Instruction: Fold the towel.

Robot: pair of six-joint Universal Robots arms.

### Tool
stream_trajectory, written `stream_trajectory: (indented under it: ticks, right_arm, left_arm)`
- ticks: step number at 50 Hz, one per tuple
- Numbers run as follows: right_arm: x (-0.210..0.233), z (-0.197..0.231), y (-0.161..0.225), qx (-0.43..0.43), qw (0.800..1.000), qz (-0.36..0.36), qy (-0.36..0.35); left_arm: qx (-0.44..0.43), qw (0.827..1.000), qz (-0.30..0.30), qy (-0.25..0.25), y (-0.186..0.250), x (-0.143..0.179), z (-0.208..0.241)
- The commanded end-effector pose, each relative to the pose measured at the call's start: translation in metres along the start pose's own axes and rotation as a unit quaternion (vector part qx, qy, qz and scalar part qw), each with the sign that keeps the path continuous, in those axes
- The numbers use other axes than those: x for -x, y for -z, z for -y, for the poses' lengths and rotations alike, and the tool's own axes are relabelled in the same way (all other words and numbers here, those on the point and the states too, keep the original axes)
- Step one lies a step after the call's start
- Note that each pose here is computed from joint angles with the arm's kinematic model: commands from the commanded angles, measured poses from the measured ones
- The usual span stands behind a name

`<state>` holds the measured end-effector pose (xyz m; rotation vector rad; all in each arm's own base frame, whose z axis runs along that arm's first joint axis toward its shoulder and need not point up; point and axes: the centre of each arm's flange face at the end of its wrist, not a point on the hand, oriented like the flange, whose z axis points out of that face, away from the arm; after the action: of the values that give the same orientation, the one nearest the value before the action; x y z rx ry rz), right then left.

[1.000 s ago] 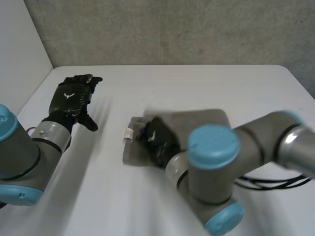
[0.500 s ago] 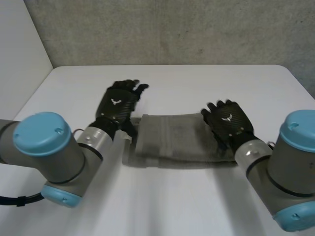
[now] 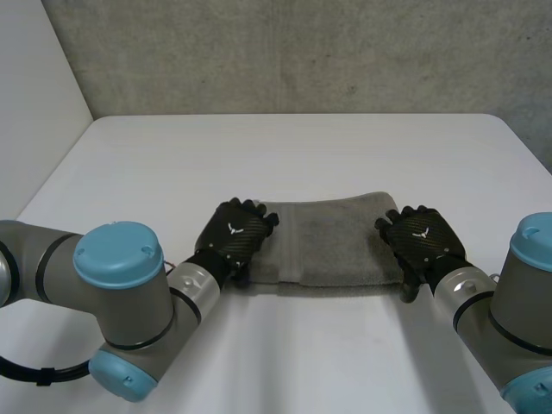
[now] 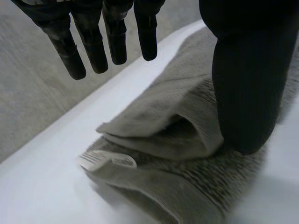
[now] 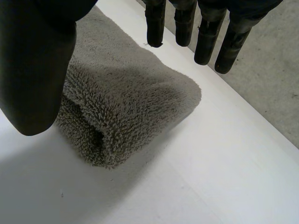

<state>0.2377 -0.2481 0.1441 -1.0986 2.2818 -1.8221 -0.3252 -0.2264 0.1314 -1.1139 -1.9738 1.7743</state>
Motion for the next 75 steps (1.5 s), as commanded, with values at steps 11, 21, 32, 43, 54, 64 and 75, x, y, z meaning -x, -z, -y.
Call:
stream_trajectory:
  ticks: [11,21,32,43,54,64,75]
  right_arm:
    - [-0.001,0.000,0.000,0.000,1.000,-0.003,0.000]
    - [-0.001,-0.001,0.001,0.002,1.000,-0.005,0.000]
    - [0.007,-0.004,0.004,-0.007,1.000,0.001,-0.004]
    - [0.006,-0.006,0.000,-0.012,1.000,-0.004,-0.015]
    - [0.008,-0.012,-0.006,-0.004,1.000,-0.002,-0.008]
    - [0.001,0.003,-0.011,-0.026,0.999,-0.016,0.015]
    - [0.057,0.100,-0.004,-0.166,0.951,-0.011,0.262]
  left_arm:
    - [0.005,1.000,-0.011,0.003,-0.003,-0.001,0.000]
    - [0.015,1.000,-0.006,0.003,0.004,-0.001,-0.002]
    - [0.031,0.999,0.001,-0.007,0.025,0.004,-0.008]
    - [0.046,0.997,0.015,-0.057,0.026,0.004,-0.014]
    - [0.047,0.997,0.017,-0.061,0.027,0.005,-0.014]
    - [-0.007,0.997,0.042,-0.065,0.036,0.019,0.026]
    - [-0.116,0.984,0.124,-0.064,0.052,0.067,0.099]
